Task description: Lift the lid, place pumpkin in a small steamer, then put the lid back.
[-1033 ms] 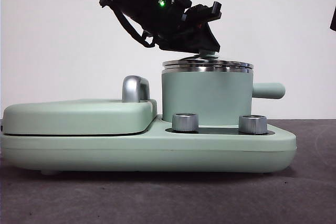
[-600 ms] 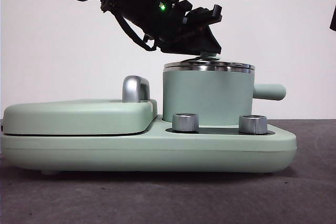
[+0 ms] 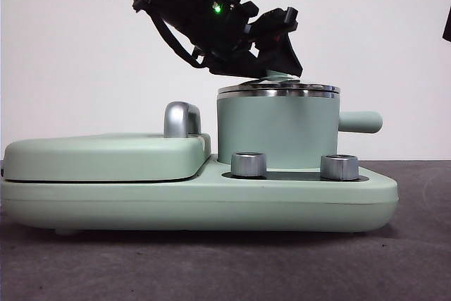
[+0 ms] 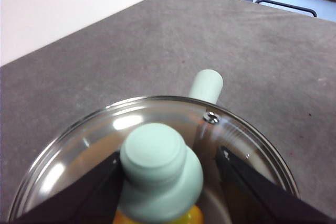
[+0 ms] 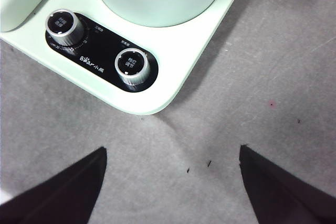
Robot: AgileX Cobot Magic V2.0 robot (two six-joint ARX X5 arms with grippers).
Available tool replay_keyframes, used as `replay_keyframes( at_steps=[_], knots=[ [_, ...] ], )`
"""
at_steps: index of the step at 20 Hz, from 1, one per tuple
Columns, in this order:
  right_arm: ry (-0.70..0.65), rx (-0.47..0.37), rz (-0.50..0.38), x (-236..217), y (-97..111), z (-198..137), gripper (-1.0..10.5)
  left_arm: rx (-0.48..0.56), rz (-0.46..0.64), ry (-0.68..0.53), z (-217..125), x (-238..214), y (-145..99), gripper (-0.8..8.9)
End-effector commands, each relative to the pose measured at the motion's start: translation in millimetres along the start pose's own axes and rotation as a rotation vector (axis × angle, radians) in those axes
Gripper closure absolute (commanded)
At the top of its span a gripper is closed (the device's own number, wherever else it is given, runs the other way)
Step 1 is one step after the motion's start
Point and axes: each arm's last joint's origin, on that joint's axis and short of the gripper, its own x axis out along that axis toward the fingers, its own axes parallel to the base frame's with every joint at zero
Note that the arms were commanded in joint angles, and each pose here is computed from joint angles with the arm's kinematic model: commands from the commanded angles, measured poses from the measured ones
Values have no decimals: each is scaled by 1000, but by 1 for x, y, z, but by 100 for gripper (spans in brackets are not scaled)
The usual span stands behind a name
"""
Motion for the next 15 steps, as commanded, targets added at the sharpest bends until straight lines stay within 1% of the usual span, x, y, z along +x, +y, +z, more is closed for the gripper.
replay_keyframes(
  at_steps=[1,3,6,9,10,12,15],
  knots=[
    [-2,8,-1,1,1,1,557,-19,-13,18,4,-5,-3,523],
    [-2,7,-1,1,1,1,557,-37,-7,15,14,-19,-2,524],
    [-2,8,0,1,1,1,557,-95,-3,42,29,-45,-2,524],
    [-2,8,7,1,1,1,557,-188,0,95,39,-73,-5,525],
    [-2,8,7,1,1,1,557,-230,3,129,40,-83,-6,525],
    [-2,8,8,1,1,2,557,-276,5,216,38,-100,-9,525],
    [-13,7,8,1,1,3,556,-299,14,346,32,-124,-11,525]
  ],
)
